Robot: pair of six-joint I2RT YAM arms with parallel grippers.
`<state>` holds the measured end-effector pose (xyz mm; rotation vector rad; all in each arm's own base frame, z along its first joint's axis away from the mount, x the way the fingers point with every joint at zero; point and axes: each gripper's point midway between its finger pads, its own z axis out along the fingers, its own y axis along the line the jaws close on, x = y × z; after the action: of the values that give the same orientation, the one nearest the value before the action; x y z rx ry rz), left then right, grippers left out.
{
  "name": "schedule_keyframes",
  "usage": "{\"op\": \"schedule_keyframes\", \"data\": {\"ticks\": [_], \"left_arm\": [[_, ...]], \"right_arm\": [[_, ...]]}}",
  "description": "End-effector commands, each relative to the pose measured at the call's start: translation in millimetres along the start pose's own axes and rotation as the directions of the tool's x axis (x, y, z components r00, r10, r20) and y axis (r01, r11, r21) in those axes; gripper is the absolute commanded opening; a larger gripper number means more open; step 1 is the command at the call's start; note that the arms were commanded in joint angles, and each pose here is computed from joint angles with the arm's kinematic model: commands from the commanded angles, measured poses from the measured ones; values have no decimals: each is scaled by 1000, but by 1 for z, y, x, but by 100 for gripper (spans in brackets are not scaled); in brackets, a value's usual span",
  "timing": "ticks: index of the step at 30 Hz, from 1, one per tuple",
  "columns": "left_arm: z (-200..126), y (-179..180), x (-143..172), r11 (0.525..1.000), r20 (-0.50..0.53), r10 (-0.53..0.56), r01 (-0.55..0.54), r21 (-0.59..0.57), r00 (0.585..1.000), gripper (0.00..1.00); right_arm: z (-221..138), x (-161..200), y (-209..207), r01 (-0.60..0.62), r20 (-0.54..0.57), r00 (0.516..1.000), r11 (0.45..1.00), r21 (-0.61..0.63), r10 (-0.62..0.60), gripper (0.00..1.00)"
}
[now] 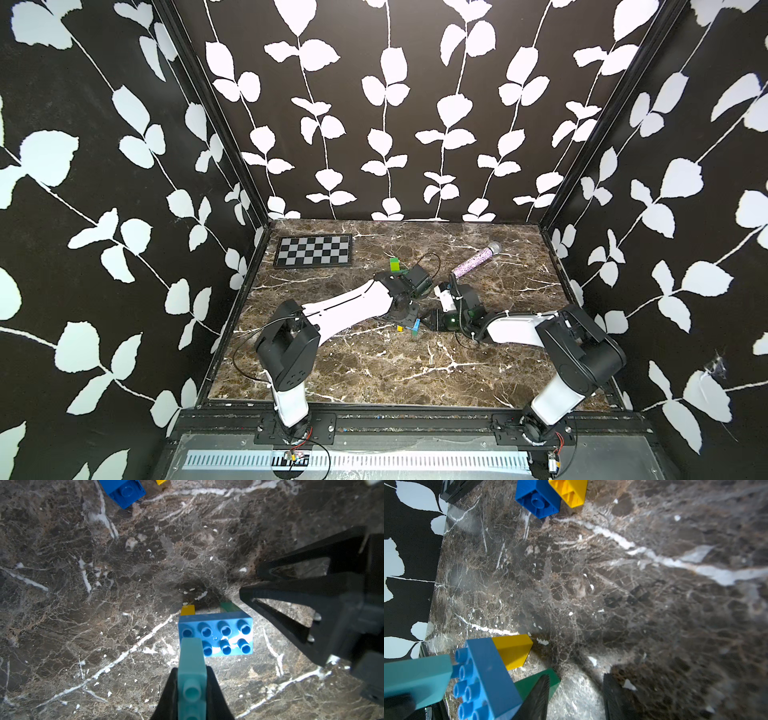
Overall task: Assemble the letter h with lego
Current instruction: Assemble the lego brick with the lego brick.
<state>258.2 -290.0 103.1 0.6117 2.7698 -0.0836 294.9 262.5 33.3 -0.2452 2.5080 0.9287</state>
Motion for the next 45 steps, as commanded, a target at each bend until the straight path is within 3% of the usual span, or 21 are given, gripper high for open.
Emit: {"op": "schedule_keyframes", "data": {"ticks": [1, 24, 38, 45], "left_arm": [[-5, 3, -3, 1000, 4, -21, 21, -10, 1000, 0], [11, 2, -6, 999, -2, -31, 31, -32, 1000, 0], [33, 14, 20, 993, -160, -11, -8, -118, 987, 0], [52, 12, 37, 993, -204, -61, 38, -113, 977, 0]], "right_arm": [[3, 1, 5, 6, -15, 1000, 1000, -12, -7, 43], [3, 0, 5, 11, -19, 1000, 1000, -7, -11, 43], [-1, -1, 3, 18, -8, 1000, 1000, 8, -18, 43], [-9, -5, -1, 29, 24, 999, 998, 47, -30, 43]]}}
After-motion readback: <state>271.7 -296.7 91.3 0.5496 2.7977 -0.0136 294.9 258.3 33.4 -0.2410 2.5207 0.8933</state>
